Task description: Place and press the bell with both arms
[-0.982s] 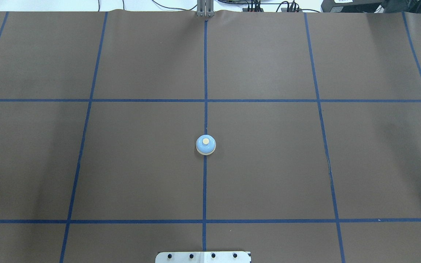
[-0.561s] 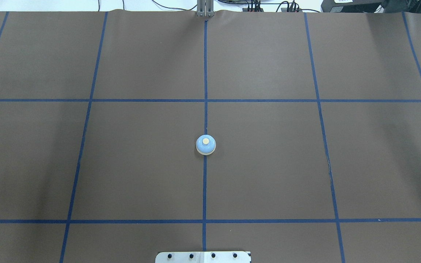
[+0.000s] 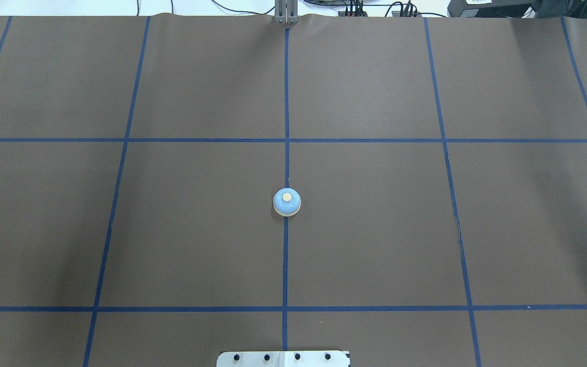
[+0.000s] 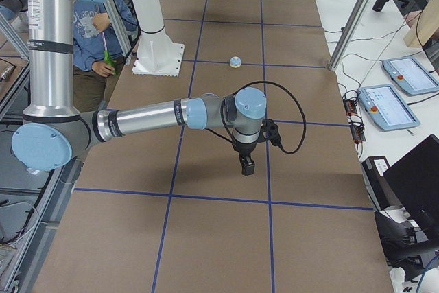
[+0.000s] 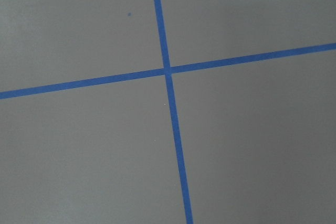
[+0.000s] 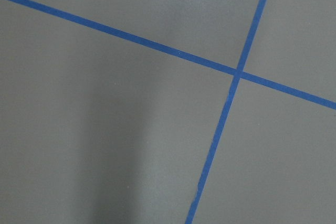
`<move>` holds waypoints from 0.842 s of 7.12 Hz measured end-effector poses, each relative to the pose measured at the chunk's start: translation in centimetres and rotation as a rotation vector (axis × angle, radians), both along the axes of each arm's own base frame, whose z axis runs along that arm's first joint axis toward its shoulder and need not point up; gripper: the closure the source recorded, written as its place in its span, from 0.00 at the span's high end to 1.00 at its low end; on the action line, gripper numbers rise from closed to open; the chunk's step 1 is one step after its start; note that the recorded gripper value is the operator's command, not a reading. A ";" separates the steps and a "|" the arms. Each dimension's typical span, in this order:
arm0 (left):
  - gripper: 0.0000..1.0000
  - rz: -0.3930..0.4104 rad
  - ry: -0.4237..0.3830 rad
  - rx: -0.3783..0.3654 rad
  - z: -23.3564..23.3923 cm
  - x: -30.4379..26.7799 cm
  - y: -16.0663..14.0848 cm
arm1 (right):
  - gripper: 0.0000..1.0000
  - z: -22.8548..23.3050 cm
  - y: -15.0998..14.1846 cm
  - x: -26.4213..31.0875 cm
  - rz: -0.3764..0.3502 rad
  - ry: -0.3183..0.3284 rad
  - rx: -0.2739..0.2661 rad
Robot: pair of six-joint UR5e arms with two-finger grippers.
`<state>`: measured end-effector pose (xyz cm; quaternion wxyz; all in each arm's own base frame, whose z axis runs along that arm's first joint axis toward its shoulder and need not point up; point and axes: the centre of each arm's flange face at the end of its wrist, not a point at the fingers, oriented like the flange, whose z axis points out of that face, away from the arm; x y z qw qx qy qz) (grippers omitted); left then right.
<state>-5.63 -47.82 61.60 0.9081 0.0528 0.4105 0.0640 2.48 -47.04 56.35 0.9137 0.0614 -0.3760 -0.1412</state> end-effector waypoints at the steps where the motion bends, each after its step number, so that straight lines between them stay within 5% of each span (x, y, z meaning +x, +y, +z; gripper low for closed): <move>1: 1.00 0.000 0.014 -0.003 -0.1 0.1 0.4 | 1.00 0.2 -0.2 -0.2 0.001 -0.026 -0.012; 6: 1.00 -0.001 0.024 0.001 -0.4 0.1 1.0 | 1.00 -2.3 -2.2 -0.1 0.007 -0.089 0.029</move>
